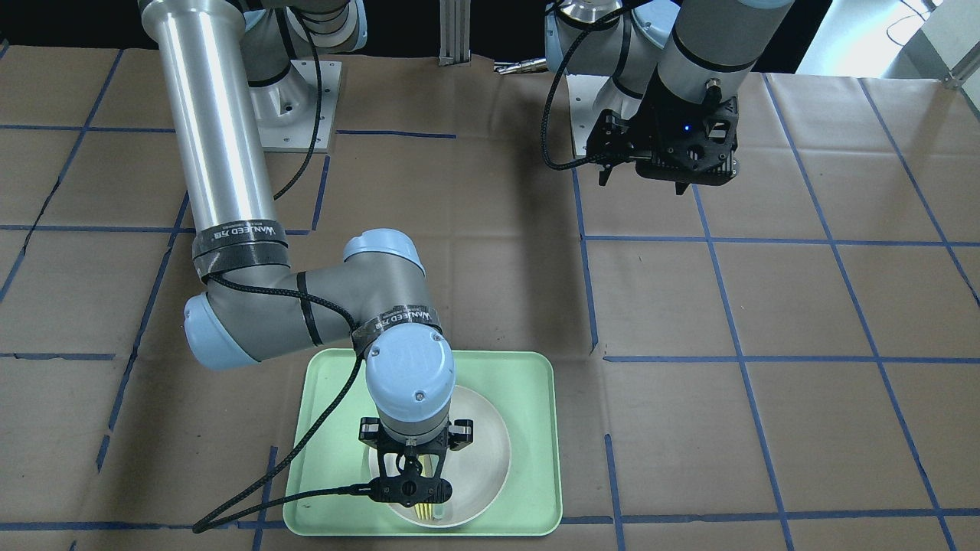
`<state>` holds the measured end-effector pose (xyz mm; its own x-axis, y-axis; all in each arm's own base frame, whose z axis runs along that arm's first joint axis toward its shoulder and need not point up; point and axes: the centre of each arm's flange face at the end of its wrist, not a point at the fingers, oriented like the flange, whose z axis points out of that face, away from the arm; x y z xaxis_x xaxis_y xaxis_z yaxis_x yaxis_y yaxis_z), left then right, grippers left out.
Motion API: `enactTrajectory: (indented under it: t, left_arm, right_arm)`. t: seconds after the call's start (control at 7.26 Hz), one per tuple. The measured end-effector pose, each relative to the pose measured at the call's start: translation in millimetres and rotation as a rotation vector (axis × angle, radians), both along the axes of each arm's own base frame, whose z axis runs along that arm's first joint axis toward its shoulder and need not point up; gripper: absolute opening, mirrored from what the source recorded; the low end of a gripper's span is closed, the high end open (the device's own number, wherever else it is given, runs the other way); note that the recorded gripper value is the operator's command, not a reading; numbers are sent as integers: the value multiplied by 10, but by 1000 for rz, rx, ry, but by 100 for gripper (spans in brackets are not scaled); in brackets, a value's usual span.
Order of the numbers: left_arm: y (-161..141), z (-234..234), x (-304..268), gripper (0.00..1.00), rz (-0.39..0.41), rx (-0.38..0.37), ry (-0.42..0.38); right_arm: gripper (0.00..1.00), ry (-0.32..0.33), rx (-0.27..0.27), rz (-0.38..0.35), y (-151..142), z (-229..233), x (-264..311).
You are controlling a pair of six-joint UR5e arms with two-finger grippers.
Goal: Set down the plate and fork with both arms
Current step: 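Move the right gripper over the plate above the yellow fork, then lower the right gripper and close it on the yellow fork handle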
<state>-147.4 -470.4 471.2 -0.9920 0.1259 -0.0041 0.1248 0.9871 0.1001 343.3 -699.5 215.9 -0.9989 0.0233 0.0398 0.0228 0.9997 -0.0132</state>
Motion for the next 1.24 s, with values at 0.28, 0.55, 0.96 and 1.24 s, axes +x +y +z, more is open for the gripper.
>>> enactTrajectory:
  t: [0.28,0.55,0.96,1.24]
  left_arm:
    - [-2,4,20,100,5,-1,0]
    - [2,21,29,100,7,-4,-1]
    - [8,19,32,100,8,1,-1]
    - [7,10,32,100,8,3,-1]
  right_arm:
    - [49,1,-2,-1,-4,-23,-2]
    - [47,2,-3,-4,-11,-17,-24]
    - [48,6,8,-10,-1,-65,-73]
    - [48,9,18,-10,8,-129,-79]
